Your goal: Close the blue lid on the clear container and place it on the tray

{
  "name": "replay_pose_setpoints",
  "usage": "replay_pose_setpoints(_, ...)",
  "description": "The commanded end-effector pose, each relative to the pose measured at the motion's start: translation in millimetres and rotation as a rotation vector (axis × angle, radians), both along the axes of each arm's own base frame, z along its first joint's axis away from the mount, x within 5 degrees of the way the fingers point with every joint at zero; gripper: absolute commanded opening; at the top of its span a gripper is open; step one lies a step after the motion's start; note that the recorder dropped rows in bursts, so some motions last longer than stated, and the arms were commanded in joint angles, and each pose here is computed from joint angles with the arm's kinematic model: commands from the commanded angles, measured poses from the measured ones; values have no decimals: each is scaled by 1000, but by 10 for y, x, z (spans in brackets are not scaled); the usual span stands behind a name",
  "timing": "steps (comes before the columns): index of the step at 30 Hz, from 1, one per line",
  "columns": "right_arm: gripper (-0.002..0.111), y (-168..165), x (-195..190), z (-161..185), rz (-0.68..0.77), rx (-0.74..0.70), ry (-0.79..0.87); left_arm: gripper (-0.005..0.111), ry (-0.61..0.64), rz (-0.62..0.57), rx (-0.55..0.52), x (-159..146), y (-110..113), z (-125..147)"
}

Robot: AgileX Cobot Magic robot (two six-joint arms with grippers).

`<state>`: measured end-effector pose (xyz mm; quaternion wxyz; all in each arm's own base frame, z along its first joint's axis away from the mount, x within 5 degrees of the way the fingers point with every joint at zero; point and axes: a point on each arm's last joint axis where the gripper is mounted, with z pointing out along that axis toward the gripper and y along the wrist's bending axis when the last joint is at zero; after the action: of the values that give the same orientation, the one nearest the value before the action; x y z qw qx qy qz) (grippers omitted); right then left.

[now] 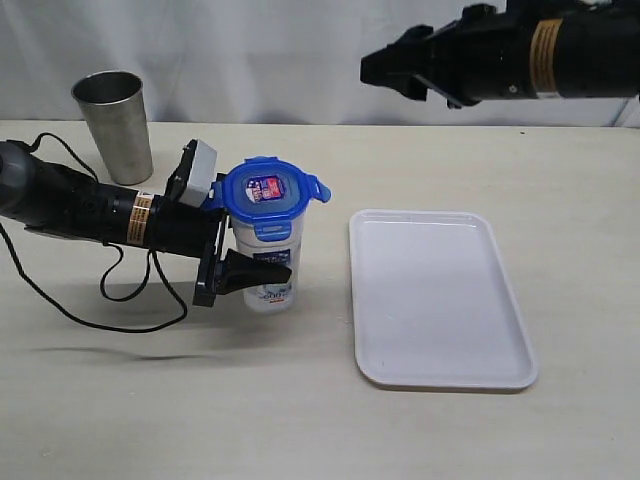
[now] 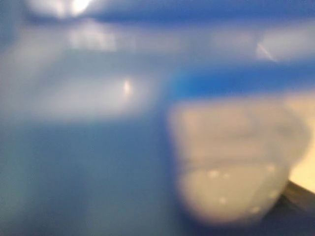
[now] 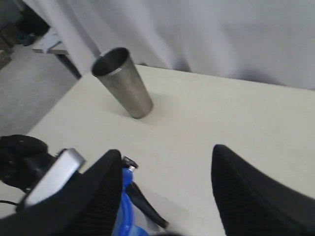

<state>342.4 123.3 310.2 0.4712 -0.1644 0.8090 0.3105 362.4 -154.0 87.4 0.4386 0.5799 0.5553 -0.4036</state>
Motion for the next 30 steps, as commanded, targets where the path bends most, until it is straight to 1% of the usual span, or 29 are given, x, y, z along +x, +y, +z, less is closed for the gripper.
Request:
replay_pose_setpoints(1,53,52,20,234,15,96,13,0,-30,-9,-6,2,3,48)
replay_pose_setpoints(3,53,34,62,311,-40,126,10,0,-30,-9,-6,2,3,48)
replay_pose_setpoints(4,52,41,77,320,-56,95,-26,0,-30,-9,-6,2,3,48)
replay_pose_setpoints(7,45,112,99,290,-106,-72,-171,0,-30,-9,-6,2,3,48)
replay_pose_setpoints(9,45,171,102,216,-252,-266,-286,0,-30,-9,-6,2,3,48)
replay_pose_setpoints(11,46,184,79,148,-457,-581,-414,0,-30,-9,-6,2,3,48)
replay_pose_setpoints(13,49,169,64,91,-653,-785,-376,0,-30,-4,-9,6,3,51)
replay_pose_setpoints(14,50,143,79,77,-712,-864,-316,0,-30,-2,-10,8,2,52)
replay_pose_setpoints(15,51,140,92,44,-716,-886,-224,0,-30,-1,-10,8,2,52)
replay_pose_setpoints(16,51,146,123,26,-677,-886,-118,0,-30,-1,-10,8,2,52)
replay_pose_setpoints(17,51,157,155,25,-617,-844,-9,0,-30,-1,-10,8,2,52)
replay_pose_setpoints(18,51,168,191,68,-557,-786,61,0,-30,-1,-10,8,2,52)
replay_pose_setpoints(20,51,235,218,126,-363,-646,208,0,-30,-1,-10,8,2,52)
replay_pose_setpoints(23,51,372,173,273,-87,-432,281,0,-30,-3,-9,7,3,51)
replay_pose_setpoints(25,51,494,99,330,53,-295,324,0,-30,-3,-9,7,3,51)
replay_pose_setpoints(27,51,574,39,302,144,-252,366,0,-30,-3,-9,7,3,51)
replay_pose_setpoints(30,51,652,-10,167,188,-290,461,0,-30,-3,-9,7,3,51)
